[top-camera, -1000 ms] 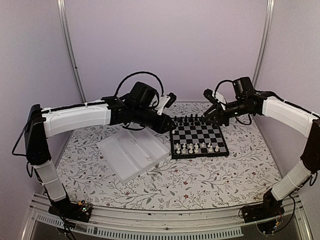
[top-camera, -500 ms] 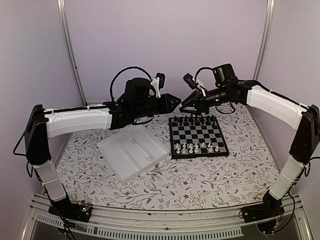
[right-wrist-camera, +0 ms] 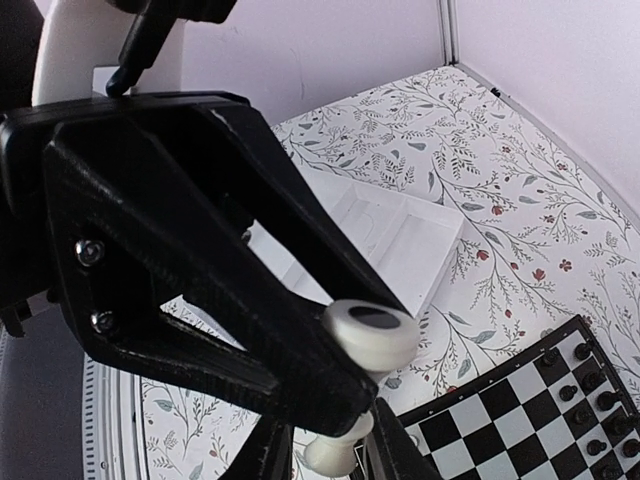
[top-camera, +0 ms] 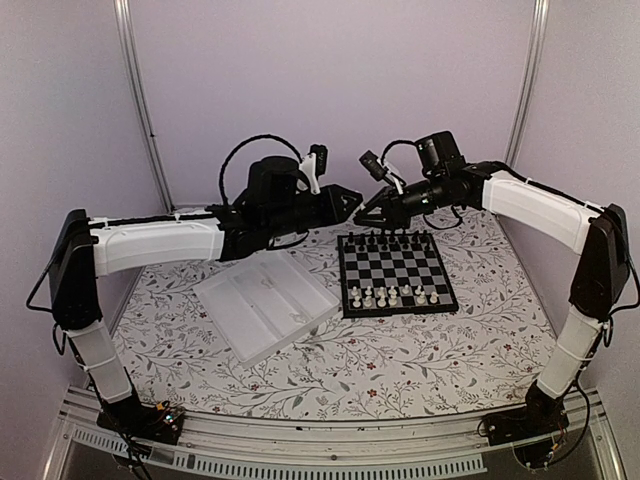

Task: Set up the chess pieces on the board
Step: Adjust the chess piece.

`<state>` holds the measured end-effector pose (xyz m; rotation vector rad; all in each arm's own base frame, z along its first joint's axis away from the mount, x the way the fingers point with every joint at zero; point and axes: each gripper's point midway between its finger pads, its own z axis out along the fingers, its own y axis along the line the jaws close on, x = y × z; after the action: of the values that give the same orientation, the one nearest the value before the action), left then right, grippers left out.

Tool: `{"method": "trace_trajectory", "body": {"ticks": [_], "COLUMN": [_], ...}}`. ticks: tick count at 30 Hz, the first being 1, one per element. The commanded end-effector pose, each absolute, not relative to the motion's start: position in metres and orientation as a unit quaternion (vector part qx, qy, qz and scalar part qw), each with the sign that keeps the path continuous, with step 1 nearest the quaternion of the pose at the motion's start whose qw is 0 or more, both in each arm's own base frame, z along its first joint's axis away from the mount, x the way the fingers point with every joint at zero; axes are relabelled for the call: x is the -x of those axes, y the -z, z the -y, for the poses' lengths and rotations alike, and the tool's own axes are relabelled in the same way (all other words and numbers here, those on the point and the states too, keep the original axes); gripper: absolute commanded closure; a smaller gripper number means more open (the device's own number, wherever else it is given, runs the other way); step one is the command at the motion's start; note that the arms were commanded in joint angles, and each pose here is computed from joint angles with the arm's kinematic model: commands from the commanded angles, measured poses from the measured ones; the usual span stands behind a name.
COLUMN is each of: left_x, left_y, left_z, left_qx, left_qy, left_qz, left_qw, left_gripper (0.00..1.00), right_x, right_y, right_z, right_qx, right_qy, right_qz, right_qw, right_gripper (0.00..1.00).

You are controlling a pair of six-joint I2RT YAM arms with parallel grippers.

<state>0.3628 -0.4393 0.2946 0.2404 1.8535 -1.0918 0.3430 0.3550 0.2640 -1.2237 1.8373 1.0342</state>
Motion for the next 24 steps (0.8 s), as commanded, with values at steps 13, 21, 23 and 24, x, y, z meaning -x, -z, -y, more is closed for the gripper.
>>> {"method": "trace_trajectory", "body": {"ticks": [13,21,23,24], "left_x": [-0.358,-0.351,-0.342,-0.337], "left_y": [-0.291,-0.297,-0.298,-0.299], "left_z": [0.445,0.427,0.408,0.398], "left_qx": [-0.107,-0.175,-0.231,-0.261], "left_qy": [0.45,0.379,0.321,0.29], "left_qz": [-0.759,-0.772,-0.773,-0.767], "left_qw": [0.458,0.478,0.496,0.509], "left_gripper": [0.89,0.67,0.65,0.64], "right_x": [-0.352,-0.343,-0.334,-0.329], "right_y": [-0.28,-0.265,-0.26,-0.256], "right_z": [-0.357,-0.347,-0.339,-0.336], "right_qx": [0.459,0.479,0.491,0.499], "right_qy": [-0.385,-0.366,-0.36,-0.358], "right_qz": [-0.711,-0.717,-0.716,-0.716], "right_qw": [0.368,0.351,0.341,0.333], "right_gripper": [0.86,0.95,0.95,0.95]}}
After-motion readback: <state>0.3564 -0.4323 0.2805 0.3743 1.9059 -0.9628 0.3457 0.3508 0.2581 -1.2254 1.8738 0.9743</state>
